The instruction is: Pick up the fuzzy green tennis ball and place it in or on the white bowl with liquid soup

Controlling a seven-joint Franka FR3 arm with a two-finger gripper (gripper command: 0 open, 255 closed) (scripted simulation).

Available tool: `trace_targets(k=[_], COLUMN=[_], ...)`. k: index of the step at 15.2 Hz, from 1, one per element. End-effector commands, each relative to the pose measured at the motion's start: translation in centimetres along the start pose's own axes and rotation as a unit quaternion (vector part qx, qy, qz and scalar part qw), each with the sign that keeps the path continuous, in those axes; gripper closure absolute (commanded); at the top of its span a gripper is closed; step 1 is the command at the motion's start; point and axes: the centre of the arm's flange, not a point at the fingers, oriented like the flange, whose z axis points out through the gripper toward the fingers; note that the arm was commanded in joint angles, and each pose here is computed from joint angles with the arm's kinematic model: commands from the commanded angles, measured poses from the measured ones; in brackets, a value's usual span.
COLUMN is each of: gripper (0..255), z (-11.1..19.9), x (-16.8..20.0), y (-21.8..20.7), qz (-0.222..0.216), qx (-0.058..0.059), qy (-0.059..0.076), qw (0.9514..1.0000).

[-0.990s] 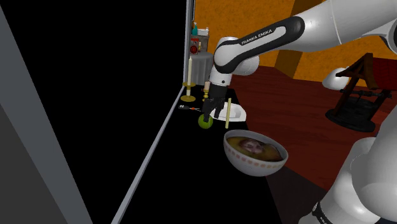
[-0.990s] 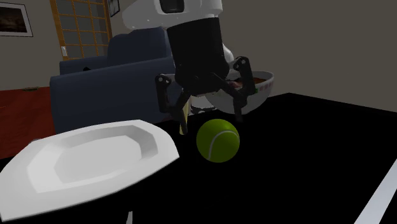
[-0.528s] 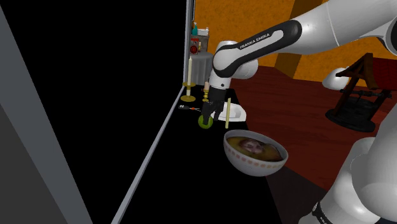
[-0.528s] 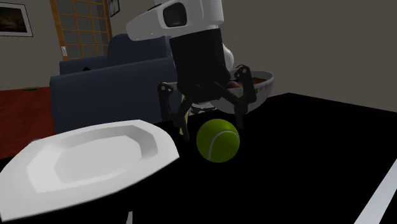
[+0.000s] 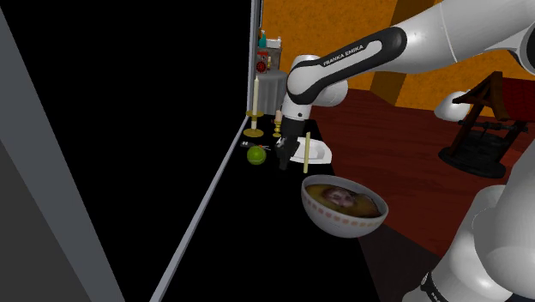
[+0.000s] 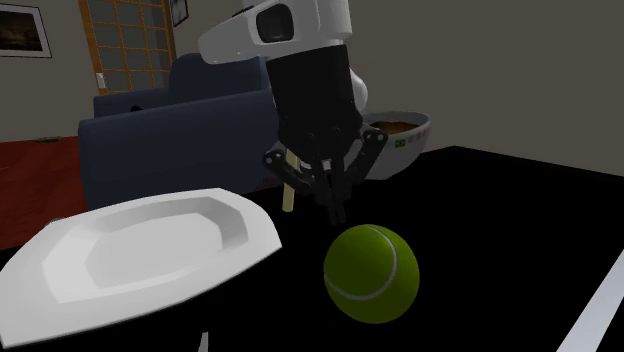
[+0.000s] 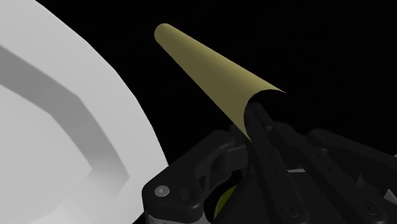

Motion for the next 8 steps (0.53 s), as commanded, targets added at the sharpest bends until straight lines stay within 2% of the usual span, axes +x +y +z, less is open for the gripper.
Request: trace_targets(k=[1,4,5,8], gripper=[255,255,0,0], z=[0.0,0.0,0.0,-1.3], x=[0.0,0.0,0.0,3.8], y=[0.0,0.0,0.0,0.0], qz=[0.0,0.0,0.0,0.004], qx=[0.0,0.0,0.0,0.012], qy=[0.0,0.0,0.0,-0.002], qw=[1.0,1.0,1.0,0.9999])
